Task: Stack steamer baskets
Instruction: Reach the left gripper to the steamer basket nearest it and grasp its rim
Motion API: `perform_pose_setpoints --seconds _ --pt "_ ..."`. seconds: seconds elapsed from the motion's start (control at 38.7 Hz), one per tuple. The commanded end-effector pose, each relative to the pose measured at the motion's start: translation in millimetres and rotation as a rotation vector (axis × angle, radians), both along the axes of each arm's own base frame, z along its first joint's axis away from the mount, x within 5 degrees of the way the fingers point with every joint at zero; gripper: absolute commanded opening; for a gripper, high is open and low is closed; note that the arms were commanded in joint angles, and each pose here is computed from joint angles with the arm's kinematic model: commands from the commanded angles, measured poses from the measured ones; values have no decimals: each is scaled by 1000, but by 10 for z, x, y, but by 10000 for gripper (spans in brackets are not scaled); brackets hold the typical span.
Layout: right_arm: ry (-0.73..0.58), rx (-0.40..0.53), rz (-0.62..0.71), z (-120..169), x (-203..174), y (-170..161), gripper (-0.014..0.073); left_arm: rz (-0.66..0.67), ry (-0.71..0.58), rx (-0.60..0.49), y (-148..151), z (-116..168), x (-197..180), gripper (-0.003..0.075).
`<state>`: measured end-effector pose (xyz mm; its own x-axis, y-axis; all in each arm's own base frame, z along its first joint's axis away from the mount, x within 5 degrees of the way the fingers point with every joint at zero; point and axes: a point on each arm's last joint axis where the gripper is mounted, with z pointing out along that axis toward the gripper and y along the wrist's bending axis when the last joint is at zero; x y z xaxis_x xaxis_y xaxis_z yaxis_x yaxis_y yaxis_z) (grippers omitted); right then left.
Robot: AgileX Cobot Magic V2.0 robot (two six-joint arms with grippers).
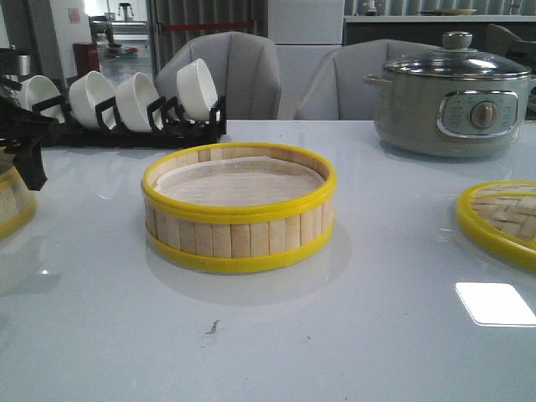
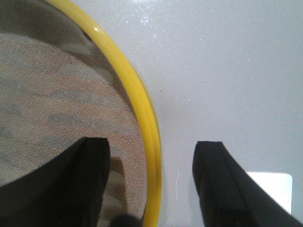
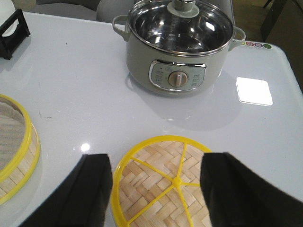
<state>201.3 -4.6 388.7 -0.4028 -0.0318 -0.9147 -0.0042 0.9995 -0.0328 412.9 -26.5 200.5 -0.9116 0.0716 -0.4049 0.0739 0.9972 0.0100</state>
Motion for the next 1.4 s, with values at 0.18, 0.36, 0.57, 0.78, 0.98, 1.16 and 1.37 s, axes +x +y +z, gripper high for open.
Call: perform_pose_setpoints --seconds 0.18,0.36,0.57,0.78,0.98,1.16,1.37 --pt "-119 -25 0 209 -20 -6 517 -4 -111 -15 -30 276 30 440" --pt "-119 -25 0 209 -20 -6 517 -4 -86 -13 -32 186 48 440" --pt "-119 -25 0 209 -20 -6 517 -4 -80 -13 -31 177 46 440" --pt "-119 -25 0 209 -20 -6 517 -4 -84 -13 -32 179 49 303" --pt "-119 -25 0 209 -20 -6 517 -4 -84 -13 -32 179 49 102" --pt "-119 -25 0 209 -20 -6 517 -8 -97 -14 -51 298 61 87" --pt "-119 -25 0 209 -20 -6 517 -63 -211 -28 -286 906 73 87"
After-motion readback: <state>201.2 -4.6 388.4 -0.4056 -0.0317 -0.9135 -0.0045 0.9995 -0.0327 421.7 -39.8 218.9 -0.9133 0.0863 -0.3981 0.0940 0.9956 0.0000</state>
